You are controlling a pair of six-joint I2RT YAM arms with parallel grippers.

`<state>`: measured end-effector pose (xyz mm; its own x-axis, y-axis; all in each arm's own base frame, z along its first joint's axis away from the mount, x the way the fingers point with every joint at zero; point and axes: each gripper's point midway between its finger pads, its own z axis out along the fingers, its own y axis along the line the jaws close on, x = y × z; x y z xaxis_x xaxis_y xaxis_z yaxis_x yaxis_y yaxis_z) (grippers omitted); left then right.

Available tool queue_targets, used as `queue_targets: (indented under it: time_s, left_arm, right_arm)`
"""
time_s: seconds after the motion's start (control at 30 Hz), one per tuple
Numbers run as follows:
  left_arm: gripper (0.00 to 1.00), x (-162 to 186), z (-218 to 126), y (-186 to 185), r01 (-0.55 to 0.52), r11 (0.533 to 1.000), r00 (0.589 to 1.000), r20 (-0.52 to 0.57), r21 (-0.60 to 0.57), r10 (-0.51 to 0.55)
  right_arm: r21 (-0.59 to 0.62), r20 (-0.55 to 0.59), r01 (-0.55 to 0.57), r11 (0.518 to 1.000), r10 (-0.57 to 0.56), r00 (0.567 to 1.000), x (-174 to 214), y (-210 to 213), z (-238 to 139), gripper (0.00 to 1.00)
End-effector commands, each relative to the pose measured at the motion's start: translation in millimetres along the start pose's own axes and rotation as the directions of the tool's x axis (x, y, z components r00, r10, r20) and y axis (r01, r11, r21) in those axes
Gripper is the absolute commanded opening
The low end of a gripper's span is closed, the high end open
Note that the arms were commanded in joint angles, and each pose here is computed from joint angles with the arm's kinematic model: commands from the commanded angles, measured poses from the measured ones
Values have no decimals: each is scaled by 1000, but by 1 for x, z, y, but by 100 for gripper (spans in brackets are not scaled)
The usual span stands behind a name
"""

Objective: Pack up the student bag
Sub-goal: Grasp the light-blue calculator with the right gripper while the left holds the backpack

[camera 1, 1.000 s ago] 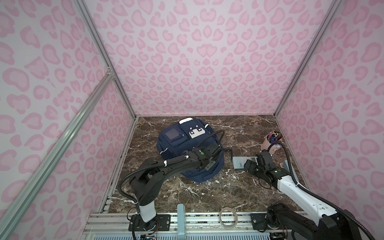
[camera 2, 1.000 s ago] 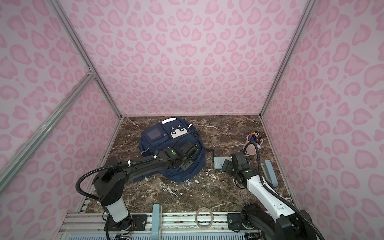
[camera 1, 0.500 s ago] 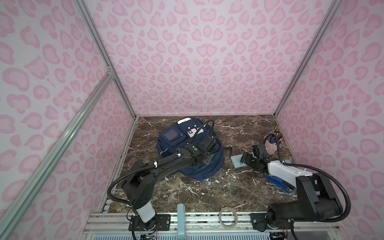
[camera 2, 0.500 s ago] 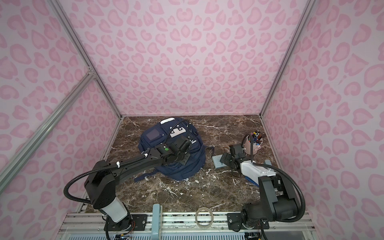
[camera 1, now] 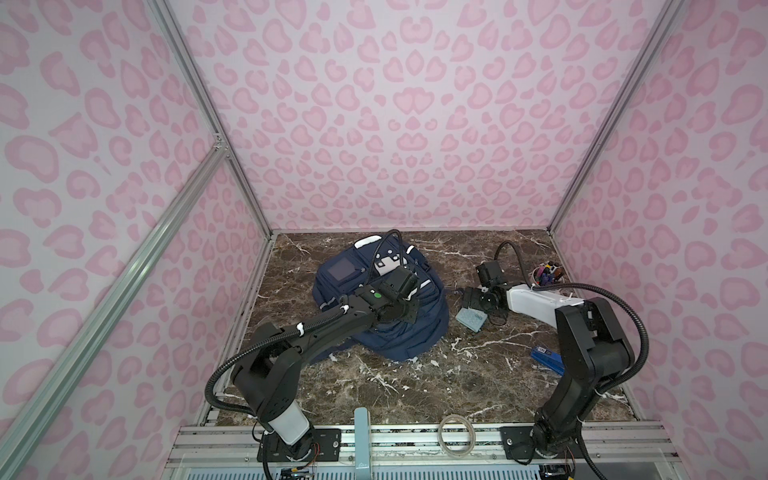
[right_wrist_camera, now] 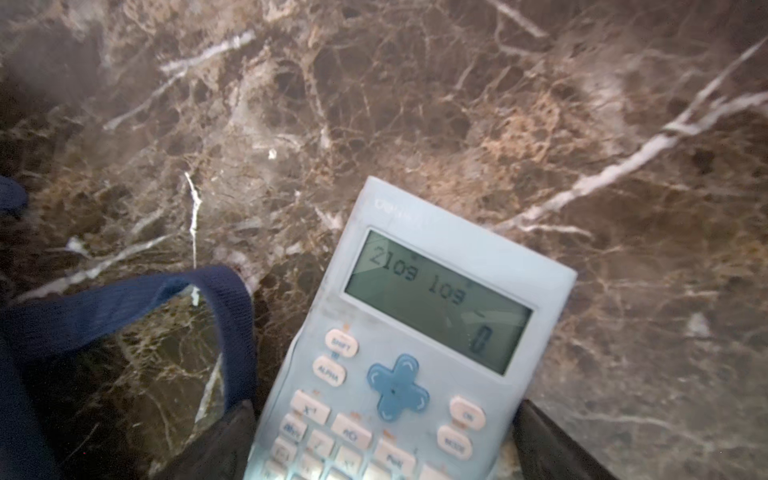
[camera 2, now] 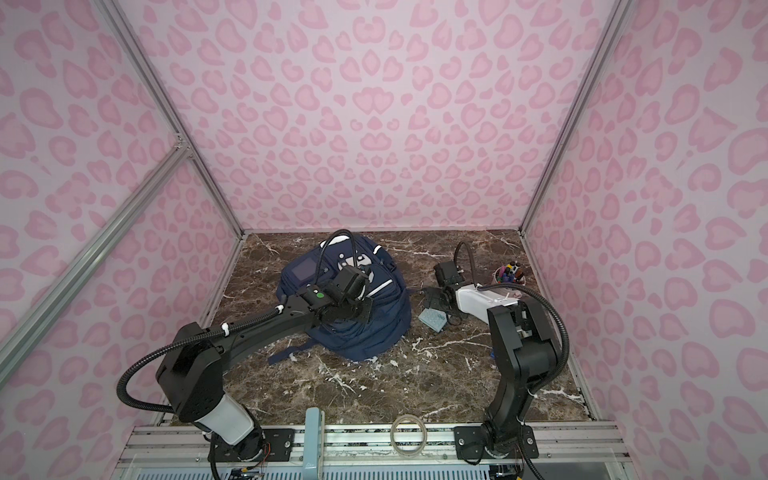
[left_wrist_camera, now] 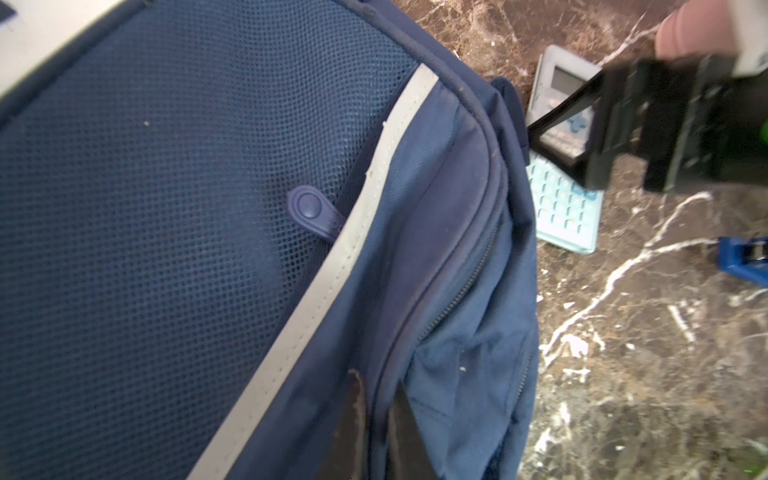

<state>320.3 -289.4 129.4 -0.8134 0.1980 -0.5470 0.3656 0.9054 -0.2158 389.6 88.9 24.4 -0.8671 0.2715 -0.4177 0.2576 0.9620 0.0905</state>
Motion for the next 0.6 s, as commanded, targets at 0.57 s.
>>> queue_targets:
  time_s: [0.57]
  left_arm:
    - [39, -20, 15, -11, 7, 998, 998, 67, -63, -3]
  right_arm:
    - [29, -213, 70, 997, -62, 975, 55, -48, -12, 81]
